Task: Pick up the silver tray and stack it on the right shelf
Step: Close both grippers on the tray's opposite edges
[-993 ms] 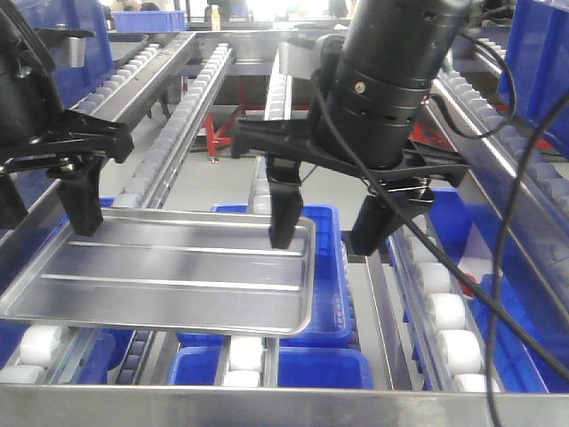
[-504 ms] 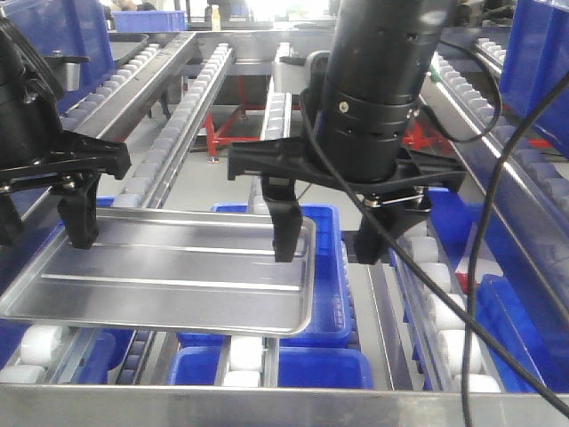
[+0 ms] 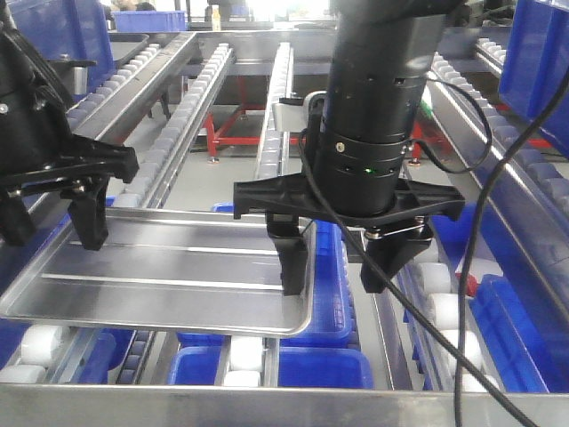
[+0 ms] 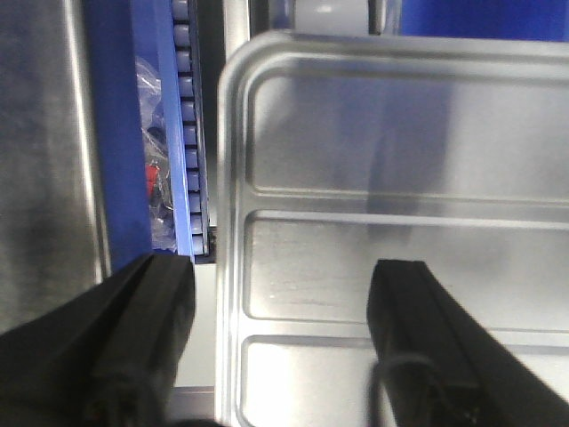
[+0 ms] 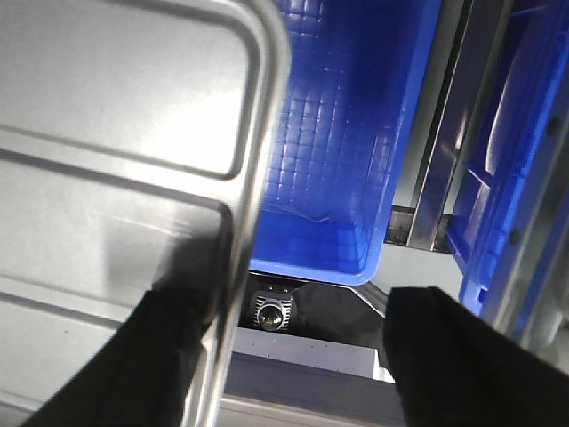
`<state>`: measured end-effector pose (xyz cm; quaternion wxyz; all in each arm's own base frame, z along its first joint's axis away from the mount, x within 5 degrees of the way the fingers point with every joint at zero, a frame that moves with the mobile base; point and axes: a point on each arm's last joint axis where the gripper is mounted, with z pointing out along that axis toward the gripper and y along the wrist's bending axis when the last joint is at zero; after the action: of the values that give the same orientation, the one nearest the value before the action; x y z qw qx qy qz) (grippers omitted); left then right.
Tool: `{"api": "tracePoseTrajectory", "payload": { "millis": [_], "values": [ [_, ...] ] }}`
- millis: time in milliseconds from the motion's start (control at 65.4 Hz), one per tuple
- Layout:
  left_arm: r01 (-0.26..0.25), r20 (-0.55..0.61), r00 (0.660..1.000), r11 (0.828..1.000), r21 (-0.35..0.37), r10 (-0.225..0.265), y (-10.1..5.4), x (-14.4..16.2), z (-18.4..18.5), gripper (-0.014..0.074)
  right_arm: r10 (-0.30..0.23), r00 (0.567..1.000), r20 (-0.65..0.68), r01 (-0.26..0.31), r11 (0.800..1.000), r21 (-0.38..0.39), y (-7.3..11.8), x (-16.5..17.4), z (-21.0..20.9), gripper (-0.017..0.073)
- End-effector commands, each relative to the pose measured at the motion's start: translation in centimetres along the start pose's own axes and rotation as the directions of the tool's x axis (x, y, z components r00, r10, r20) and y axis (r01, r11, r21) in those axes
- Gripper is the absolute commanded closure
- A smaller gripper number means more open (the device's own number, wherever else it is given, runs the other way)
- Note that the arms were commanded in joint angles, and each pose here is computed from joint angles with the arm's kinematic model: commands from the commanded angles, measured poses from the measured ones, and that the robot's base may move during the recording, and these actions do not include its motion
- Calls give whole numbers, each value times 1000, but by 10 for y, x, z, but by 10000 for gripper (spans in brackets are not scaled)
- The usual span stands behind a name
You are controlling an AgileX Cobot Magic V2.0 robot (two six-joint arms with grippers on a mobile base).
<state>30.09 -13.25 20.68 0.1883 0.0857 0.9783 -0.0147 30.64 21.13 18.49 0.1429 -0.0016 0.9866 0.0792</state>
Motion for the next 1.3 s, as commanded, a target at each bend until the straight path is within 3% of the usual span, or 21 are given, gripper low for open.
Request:
{"api": "tracePoseTrajectory", "payload": {
  "millis": [0,458,627,795,932,1284],
  "values": [
    [9,80,997,1000,18,-11,-1,-11,-13,265,-7,996,87,11,999,-46,5,-11,-25,20],
    [-3,59,998,1000,9,3,-2,-11,3,265,-14,994,104,20,999,-50,6,-13,-25,41],
    [-3,59,998,1000,9,3,-2,-11,3,321,-14,994,104,20,999,-50,6,-13,-25,247],
    [-3,59,998,1000,9,3,-2,-11,3,494,-14,994,104,20,999,-50,6,-13,-25,520],
    [-3,57,998,1000,8,3,-2,-11,3,704,-14,994,104,20,999,-50,6,-13,-25,503],
    [4,91,996,1000,18,-5,-1,-12,-13,693,-21,992,127,29,998,-55,5,-14,-34,503]
  ]
}}
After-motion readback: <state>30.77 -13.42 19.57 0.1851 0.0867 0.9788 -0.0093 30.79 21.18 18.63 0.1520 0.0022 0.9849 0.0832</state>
